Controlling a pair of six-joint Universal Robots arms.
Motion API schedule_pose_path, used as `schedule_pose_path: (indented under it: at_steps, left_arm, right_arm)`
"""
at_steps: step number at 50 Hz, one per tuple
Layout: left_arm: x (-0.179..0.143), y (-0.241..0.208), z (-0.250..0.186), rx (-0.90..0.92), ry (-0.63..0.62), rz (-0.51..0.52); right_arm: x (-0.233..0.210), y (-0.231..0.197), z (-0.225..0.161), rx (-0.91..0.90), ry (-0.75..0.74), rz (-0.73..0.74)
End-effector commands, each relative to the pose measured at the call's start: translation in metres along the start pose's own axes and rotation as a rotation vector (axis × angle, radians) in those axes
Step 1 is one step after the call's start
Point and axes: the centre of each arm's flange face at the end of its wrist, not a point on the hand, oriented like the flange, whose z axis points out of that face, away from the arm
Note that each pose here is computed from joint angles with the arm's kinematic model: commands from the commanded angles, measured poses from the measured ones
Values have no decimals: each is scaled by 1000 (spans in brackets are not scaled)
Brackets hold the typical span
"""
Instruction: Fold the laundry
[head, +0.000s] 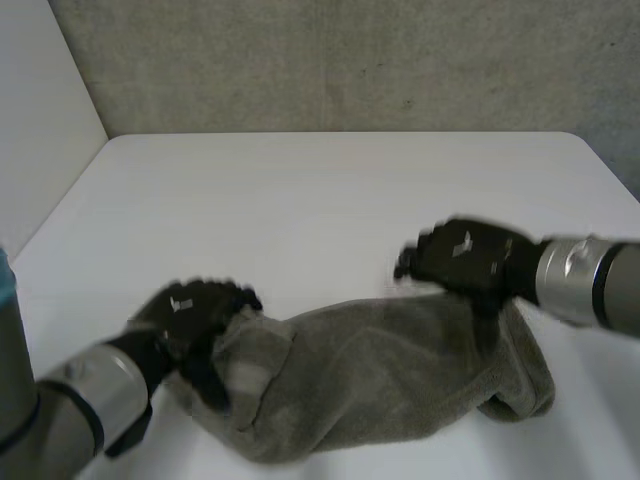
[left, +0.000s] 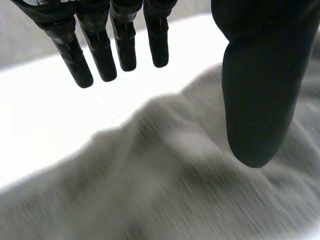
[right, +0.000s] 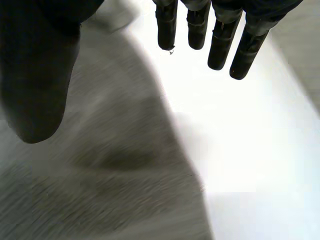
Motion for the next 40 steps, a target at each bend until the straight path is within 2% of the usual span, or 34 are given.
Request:
schedule_pose_path:
  at_steps: [1, 8, 12, 18, 29, 37, 40]
  left_arm:
    - [-8, -40, 21, 163, -23, 7]
    - [-3, -40, 49, 156, -1, 19]
    - [7, -25, 70, 92, 7, 34]
    - [5, -5, 88, 20, -63, 41]
    - [4, 6, 90, -33, -80, 47]
    - [-2, 9, 86, -81, -137, 175]
    - [-3, -5, 87, -37, -152, 237]
  right_arm:
    - [39, 6, 18, 83, 98, 317]
    - [49, 26, 28, 38, 228, 355]
    - [53, 43, 32, 1, 302, 351]
    - [47, 64, 43, -57, 284, 378]
    - [33, 92, 63, -139, 202, 406]
    - [38, 87, 65, -126, 210, 389]
    - [63, 60, 57, -30, 289, 335]
